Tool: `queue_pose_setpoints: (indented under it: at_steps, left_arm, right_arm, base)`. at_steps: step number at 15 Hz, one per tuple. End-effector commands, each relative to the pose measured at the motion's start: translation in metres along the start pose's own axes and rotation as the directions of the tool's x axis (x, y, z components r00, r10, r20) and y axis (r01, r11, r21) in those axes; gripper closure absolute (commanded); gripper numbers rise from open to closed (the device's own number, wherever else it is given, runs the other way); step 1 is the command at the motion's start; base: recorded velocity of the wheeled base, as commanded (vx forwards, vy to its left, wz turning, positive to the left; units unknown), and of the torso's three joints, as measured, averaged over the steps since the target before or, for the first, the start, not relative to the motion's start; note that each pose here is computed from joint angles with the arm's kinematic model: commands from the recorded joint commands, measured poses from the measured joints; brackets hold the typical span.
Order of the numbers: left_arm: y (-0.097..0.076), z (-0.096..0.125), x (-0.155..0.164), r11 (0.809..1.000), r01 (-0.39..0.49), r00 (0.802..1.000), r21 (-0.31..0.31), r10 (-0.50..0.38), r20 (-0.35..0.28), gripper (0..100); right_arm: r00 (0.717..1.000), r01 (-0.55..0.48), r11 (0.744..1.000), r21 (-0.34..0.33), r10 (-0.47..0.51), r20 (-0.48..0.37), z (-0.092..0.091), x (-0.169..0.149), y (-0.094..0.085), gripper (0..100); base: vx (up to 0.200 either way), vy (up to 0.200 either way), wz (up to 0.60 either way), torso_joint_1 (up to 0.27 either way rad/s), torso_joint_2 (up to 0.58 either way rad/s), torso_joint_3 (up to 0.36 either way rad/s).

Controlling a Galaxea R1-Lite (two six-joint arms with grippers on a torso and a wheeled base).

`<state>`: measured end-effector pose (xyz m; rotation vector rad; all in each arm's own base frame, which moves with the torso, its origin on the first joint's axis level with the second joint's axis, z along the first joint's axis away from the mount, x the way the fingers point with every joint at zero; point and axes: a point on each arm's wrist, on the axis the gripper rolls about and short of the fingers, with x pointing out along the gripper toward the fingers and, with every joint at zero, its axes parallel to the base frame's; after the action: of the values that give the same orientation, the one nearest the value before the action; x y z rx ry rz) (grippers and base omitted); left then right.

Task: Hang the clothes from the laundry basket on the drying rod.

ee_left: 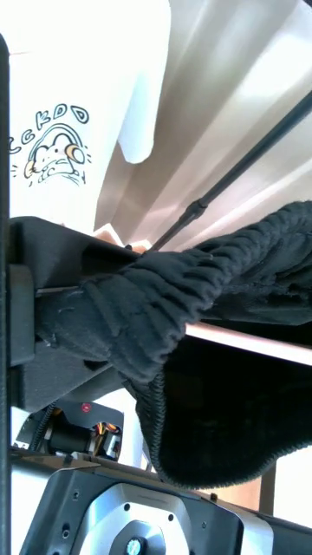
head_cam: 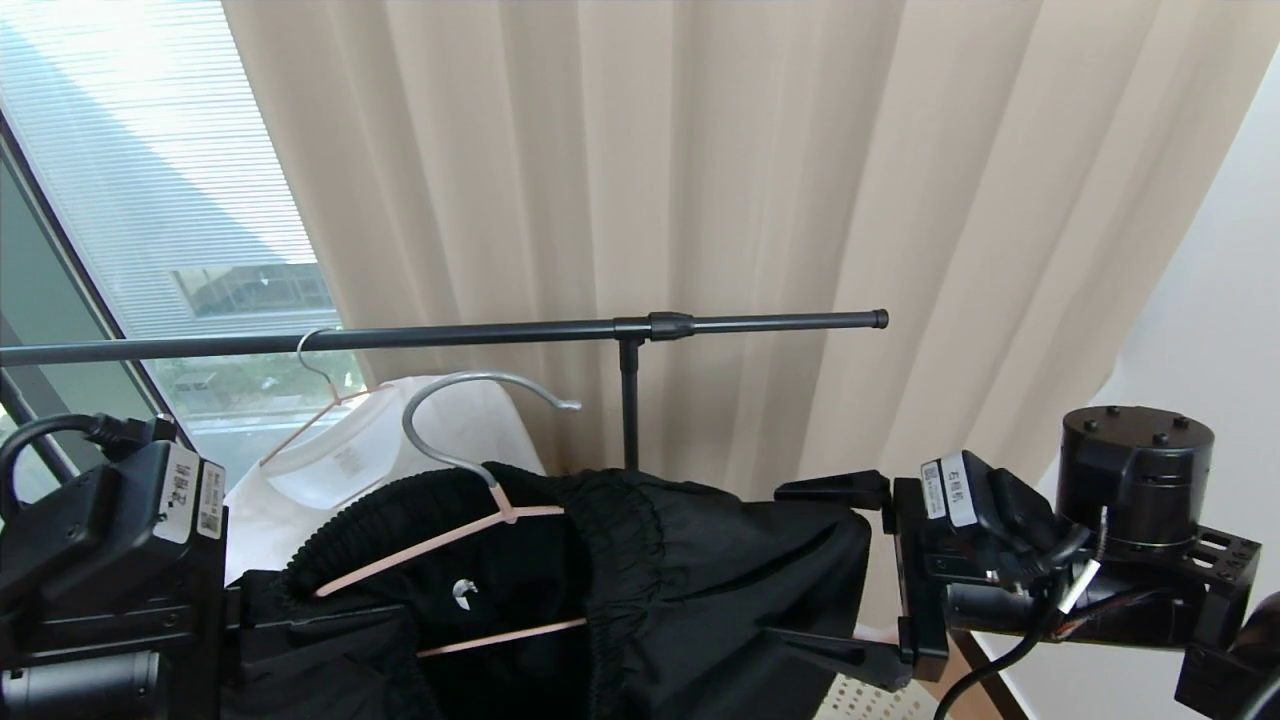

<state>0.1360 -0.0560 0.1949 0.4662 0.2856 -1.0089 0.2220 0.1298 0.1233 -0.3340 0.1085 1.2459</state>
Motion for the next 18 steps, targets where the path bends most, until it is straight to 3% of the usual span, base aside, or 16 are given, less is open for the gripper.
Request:
queue_pose_setpoints:
  at_steps: [1,8,9,18]
  left_arm:
    - [-0.005,-0.001,-0.008,1.000,-0.022,1.000,-0.004,0.022,0.015,100]
    - [-0.009,-0.004,-0.013,0.999,-0.038,0.999,-0.019,0.039,0.020,100]
    - [-0.010,-0.004,-0.014,0.999,-0.039,0.999,-0.030,0.040,0.022,100]
    - [-0.018,-0.010,-0.027,0.991,-0.091,0.995,-0.099,0.095,0.033,100]
  right_arm:
    - [0.999,0.006,0.999,0.037,-0.004,-0.050,-0.019,0.008,-0.010,0]
    - [0.995,0.023,0.999,0.039,-0.019,-0.093,-0.039,0.014,-0.024,0]
    - [0.995,0.025,0.999,0.039,-0.021,-0.093,-0.038,0.014,-0.025,100]
    - [0.994,0.071,0.996,0.055,-0.066,-0.085,-0.045,0.005,-0.045,100]
  base:
    - [0.000,0.000,0.00,0.000,0.00,0.000]
    - [0.000,0.000,0.00,0.000,0.00,0.000]
    - [0.000,0.000,0.00,0.000,0.00,0.000]
    - [0.000,0.000,0.00,0.000,0.00,0.000]
